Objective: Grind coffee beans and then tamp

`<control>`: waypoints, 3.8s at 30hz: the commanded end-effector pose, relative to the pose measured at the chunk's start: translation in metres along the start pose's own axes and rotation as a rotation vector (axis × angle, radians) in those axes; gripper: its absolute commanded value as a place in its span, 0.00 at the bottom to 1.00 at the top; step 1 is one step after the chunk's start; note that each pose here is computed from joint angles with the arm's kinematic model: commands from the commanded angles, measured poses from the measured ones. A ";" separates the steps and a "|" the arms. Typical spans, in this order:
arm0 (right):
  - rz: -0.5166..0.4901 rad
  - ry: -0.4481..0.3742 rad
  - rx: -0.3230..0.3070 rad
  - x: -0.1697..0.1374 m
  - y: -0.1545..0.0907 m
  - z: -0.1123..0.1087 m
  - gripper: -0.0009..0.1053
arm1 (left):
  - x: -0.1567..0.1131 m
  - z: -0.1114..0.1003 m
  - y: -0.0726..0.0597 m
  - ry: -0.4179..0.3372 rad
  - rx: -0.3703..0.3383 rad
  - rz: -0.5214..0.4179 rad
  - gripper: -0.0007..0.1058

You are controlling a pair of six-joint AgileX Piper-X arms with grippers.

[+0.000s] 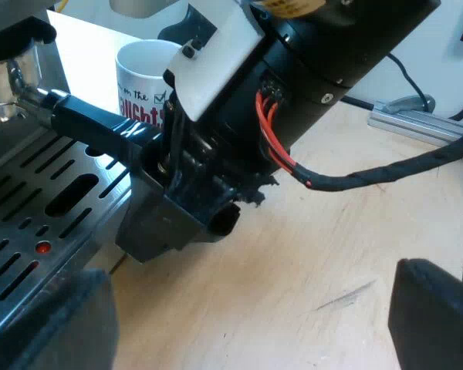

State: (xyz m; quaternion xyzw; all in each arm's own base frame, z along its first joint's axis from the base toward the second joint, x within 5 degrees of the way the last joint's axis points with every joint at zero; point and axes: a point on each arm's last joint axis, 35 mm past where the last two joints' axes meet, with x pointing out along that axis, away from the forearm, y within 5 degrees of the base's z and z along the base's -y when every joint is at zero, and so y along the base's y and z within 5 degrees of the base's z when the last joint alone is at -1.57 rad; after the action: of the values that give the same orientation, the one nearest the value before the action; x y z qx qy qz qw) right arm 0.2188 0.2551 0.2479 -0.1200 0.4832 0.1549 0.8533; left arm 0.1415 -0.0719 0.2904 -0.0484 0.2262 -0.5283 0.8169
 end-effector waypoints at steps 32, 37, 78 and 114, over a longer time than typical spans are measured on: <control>-0.017 0.017 0.001 -0.001 -0.002 0.000 0.01 | 0.000 0.001 -0.001 -0.006 0.011 -0.013 0.69; -0.017 0.017 0.000 -0.001 -0.002 0.000 0.01 | 0.000 0.001 -0.001 -0.006 0.011 -0.013 0.69; -0.092 0.010 0.017 -0.026 0.004 -0.013 0.01 | 0.000 -0.001 -0.001 0.009 -0.006 -0.009 0.69; -0.133 -0.107 -0.017 -0.084 -0.006 -0.070 0.01 | 0.000 -0.003 -0.001 0.022 -0.020 -0.009 0.69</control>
State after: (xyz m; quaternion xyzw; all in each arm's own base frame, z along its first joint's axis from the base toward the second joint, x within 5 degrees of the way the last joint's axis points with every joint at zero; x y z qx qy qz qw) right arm 0.1285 0.2154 0.2752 -0.1523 0.4591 0.1127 0.8679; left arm 0.1402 -0.0715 0.2880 -0.0521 0.2394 -0.5266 0.8140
